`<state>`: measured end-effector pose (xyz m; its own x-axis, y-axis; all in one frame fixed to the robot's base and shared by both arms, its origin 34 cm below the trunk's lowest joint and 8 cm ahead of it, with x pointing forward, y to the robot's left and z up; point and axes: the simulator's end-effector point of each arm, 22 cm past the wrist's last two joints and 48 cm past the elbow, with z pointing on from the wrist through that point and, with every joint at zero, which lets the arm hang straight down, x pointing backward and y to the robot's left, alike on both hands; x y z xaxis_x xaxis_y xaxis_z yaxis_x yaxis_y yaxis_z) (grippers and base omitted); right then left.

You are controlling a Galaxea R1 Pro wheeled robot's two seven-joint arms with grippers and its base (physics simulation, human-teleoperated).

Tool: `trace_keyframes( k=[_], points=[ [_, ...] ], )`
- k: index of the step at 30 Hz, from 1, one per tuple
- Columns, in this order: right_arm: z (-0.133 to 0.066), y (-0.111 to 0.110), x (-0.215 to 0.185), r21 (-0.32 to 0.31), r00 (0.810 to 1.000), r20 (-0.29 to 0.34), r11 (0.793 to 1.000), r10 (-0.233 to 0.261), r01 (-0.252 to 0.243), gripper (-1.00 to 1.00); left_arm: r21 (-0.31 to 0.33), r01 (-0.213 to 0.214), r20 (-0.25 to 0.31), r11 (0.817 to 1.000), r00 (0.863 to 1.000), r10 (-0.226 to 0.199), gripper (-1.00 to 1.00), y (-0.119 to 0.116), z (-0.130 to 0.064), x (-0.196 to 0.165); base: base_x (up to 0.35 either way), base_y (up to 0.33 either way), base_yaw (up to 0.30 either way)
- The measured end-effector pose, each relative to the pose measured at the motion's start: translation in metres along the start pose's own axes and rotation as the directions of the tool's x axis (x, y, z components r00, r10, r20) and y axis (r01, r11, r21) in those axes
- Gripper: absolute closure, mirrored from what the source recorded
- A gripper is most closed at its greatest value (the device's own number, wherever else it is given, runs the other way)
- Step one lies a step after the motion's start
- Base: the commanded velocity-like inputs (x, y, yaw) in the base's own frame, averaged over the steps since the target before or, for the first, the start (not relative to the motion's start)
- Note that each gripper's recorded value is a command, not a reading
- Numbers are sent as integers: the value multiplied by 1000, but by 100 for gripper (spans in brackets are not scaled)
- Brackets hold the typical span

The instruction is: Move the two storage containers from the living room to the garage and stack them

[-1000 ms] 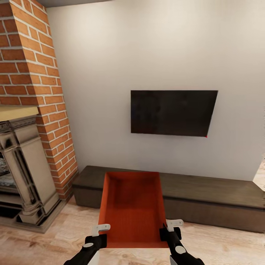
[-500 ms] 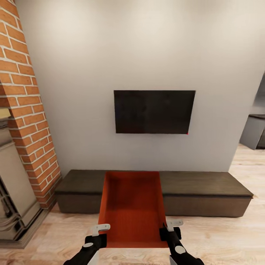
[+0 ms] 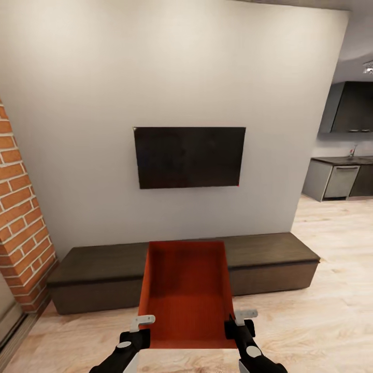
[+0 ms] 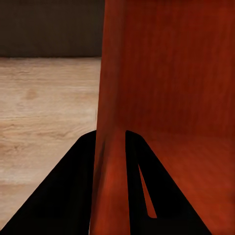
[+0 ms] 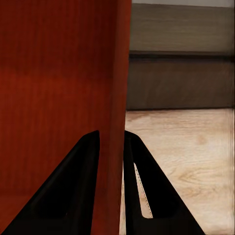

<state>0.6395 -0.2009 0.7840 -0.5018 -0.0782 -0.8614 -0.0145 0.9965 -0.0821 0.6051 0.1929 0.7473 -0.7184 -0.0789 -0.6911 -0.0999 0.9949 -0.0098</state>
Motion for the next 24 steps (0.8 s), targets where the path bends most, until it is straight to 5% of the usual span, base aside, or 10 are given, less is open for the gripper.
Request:
trace_keyframes(
  k=[24],
  points=[
    [0, -1, 1, -2, 1000, -1, 1000, 0, 0, 100, -2, 1, -2, 1000, 1000, -1, 100, -1, 0, 1, 0, 0, -287]
  ],
)
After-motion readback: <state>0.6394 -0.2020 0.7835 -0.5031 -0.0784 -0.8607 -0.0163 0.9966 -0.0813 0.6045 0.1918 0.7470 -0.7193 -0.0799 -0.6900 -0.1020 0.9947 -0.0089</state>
